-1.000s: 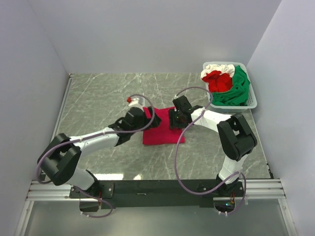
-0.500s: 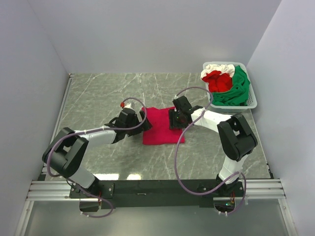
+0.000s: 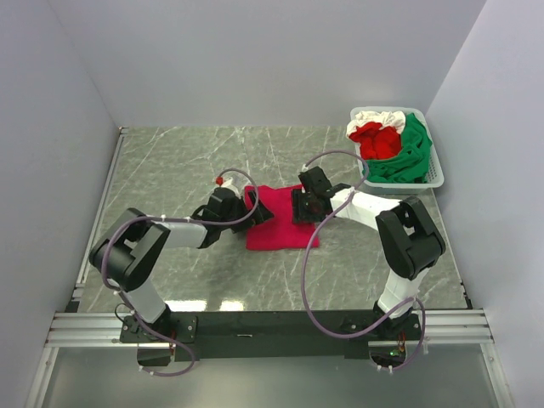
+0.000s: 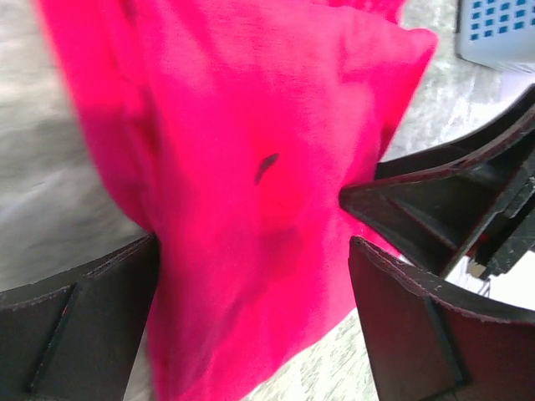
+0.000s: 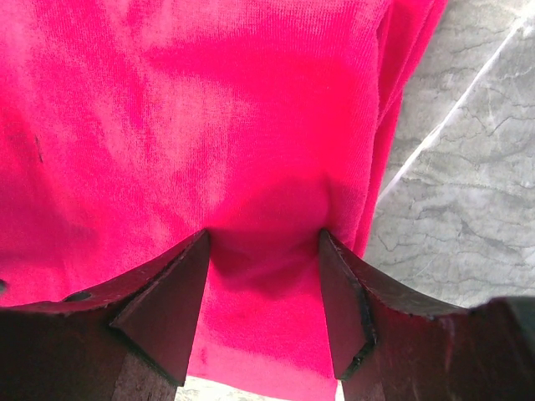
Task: Fold and stack the t-shirts
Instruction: Fold the tshirt, then neatly place the folded tshirt to the corner
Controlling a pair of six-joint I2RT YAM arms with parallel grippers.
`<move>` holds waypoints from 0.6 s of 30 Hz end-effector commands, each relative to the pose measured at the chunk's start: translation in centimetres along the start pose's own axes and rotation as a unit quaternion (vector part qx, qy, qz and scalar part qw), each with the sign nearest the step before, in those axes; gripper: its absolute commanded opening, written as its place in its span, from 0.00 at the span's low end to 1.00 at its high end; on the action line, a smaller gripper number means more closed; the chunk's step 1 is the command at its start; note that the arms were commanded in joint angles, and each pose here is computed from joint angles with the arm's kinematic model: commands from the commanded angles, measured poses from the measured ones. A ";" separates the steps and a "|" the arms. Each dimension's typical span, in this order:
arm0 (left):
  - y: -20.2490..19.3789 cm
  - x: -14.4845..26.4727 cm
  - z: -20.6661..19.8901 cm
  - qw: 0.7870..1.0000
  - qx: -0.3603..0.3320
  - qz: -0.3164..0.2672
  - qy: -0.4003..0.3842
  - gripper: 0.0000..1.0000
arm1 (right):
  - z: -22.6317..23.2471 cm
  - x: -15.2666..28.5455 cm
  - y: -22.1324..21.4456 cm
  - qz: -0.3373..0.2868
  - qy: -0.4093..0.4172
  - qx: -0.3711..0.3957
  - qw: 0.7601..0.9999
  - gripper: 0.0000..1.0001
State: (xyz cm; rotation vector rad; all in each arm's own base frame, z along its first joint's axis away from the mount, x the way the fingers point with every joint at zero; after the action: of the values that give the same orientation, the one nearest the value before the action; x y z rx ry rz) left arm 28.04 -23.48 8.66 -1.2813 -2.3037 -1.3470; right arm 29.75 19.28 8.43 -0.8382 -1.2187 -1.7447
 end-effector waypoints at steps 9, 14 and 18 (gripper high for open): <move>-3.5 -2.8 -0.8 0.998 -0.002 0.060 0.014 0.99 | -0.4 0.7 -2.1 0.028 -0.009 0.003 1.000 0.62; -3.8 -3.6 -0.3 0.997 -0.010 0.063 0.038 0.85 | -0.3 0.8 -2.3 0.028 -0.003 0.003 1.000 0.62; -3.8 -4.5 0.3 0.996 -0.020 0.065 0.061 0.69 | -0.1 0.9 -2.4 0.027 0.002 0.003 1.000 0.62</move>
State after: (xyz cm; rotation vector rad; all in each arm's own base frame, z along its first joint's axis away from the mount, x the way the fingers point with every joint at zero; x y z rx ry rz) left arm 29.45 -27.77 7.82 -1.3113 -2.3119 -1.3707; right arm 28.87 19.20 8.40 -0.8377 -1.2240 -1.7372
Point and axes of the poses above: each gripper's point midway between its finger pads, its own x axis back along the fingers, its own z axis along the line the jaws close on, y = z × x, the point moved 7 cm from there along x, back along the fingers, and after that the axes turned 13 degrees about -x, right-handed, at the moved point
